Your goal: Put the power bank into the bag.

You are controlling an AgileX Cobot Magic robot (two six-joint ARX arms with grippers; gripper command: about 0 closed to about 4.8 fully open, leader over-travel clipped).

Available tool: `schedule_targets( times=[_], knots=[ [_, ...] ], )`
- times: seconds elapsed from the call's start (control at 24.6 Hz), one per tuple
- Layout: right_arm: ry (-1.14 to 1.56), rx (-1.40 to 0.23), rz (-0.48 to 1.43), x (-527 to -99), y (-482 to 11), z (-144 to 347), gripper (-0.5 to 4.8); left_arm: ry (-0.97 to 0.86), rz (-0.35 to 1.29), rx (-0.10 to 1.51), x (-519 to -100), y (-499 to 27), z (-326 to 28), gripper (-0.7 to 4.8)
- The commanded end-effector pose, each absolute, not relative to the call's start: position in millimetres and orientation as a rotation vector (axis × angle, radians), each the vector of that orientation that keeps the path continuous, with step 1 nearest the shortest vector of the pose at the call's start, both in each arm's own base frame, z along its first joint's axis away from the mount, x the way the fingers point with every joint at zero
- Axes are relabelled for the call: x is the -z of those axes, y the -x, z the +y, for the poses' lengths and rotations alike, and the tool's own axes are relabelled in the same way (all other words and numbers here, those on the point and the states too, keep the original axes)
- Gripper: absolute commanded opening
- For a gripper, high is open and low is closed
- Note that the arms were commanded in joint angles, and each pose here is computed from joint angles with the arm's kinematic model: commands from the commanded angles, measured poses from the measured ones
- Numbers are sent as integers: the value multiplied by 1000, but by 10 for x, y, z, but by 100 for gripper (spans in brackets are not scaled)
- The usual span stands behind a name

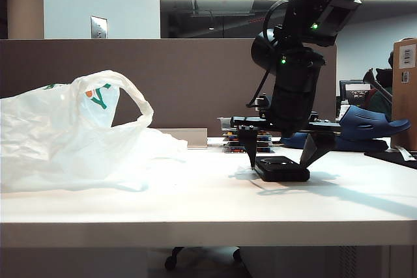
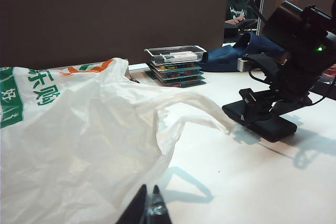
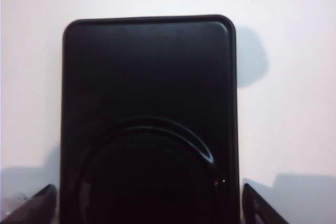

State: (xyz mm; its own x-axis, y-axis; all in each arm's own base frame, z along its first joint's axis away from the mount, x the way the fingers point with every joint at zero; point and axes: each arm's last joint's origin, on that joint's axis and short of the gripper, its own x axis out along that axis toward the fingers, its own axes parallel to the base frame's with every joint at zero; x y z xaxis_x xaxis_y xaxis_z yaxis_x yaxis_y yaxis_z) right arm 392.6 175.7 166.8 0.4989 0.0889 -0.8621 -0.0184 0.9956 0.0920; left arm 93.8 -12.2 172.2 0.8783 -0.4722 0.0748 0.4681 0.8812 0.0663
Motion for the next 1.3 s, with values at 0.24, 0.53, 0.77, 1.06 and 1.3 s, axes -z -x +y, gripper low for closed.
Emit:
schedule_targets(
  times=[0.24, 0.53, 0.77, 1.06, 1.3],
  knots=[
    [-72, -62, 1154, -1541, -3848, 1744, 335, -44, -99, 493, -1747, -934, -122, -6],
    [-74, -66, 1155, -1545, -3847, 1744, 334, -44, -101, 493, -1749, -934, -122, -6],
    [-72, -73, 1139, -1654, -3825, 1727, 264, -66, -178, 491, -1823, -923, -122, -5],
    [-71, -105, 1079, -1919, -3778, 1703, 257, -81, -236, 491, -1888, -909, -123, 63],
    [-60, -135, 1063, -2082, -3722, 1681, 257, -99, -301, 486, -2113, -844, -124, 149]
  ],
)
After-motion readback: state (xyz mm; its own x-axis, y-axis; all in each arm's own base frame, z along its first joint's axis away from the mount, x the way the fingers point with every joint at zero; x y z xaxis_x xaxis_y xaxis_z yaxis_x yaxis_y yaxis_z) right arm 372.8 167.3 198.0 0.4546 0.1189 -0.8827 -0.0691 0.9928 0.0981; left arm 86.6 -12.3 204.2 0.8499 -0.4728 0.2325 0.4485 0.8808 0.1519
